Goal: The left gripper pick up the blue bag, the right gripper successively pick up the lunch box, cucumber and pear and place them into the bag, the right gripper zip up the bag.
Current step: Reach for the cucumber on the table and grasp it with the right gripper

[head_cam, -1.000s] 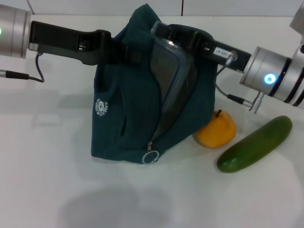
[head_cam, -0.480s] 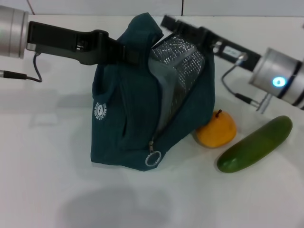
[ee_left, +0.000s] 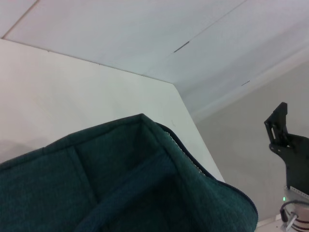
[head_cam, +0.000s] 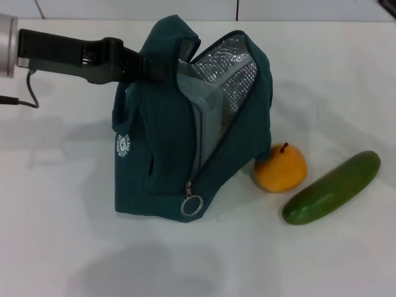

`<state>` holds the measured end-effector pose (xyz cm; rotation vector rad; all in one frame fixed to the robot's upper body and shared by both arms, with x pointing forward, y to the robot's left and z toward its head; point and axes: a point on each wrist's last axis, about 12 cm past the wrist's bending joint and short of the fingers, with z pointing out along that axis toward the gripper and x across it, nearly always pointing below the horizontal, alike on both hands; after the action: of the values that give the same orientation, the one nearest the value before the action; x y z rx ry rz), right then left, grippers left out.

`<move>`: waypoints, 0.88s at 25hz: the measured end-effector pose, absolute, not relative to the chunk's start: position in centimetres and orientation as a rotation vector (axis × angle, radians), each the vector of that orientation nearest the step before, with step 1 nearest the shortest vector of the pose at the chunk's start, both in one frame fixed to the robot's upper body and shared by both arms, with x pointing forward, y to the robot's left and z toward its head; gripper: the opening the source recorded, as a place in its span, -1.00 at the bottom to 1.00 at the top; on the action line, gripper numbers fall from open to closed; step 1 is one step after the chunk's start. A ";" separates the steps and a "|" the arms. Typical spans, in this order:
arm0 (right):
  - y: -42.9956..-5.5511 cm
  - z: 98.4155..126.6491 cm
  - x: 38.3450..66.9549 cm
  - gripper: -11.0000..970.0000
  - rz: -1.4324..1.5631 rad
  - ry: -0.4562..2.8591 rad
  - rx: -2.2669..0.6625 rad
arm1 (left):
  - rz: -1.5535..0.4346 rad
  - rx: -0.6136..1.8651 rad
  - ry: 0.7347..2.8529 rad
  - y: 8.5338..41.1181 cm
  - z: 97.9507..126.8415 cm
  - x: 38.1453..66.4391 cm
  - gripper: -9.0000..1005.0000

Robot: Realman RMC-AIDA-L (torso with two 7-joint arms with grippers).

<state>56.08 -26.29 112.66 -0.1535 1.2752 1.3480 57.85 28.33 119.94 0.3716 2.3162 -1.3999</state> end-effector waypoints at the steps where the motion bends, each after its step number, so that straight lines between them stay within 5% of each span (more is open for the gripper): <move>1: -27.1 112.6 55.9 0.56 1.328 1.289 -0.161 | -1.399 0.372 2.316 28.3 120.0 57.9 -0.90; 5: -29.9 113.5 56.1 0.70 1.273 1.417 -0.339 | -1.397 0.364 2.306 28.5 120.1 57.9 -0.90; 10: -31.4 118.8 58.4 0.74 1.251 1.645 -0.737 | -1.397 0.372 2.301 28.3 120.4 58.1 -0.90; 16: -30.8 125.0 60.5 0.74 0.924 1.851 -1.263 | -1.384 0.385 2.298 28.2 120.6 58.2 -0.90; 22: -28.1 128.0 60.7 0.74 0.664 1.902 -1.703 | -1.371 0.390 2.290 28.2 120.7 58.2 -0.90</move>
<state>60.68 -28.09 128.03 -1.7029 1.9020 0.6644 58.20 28.16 120.67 0.3905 2.2901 -1.3706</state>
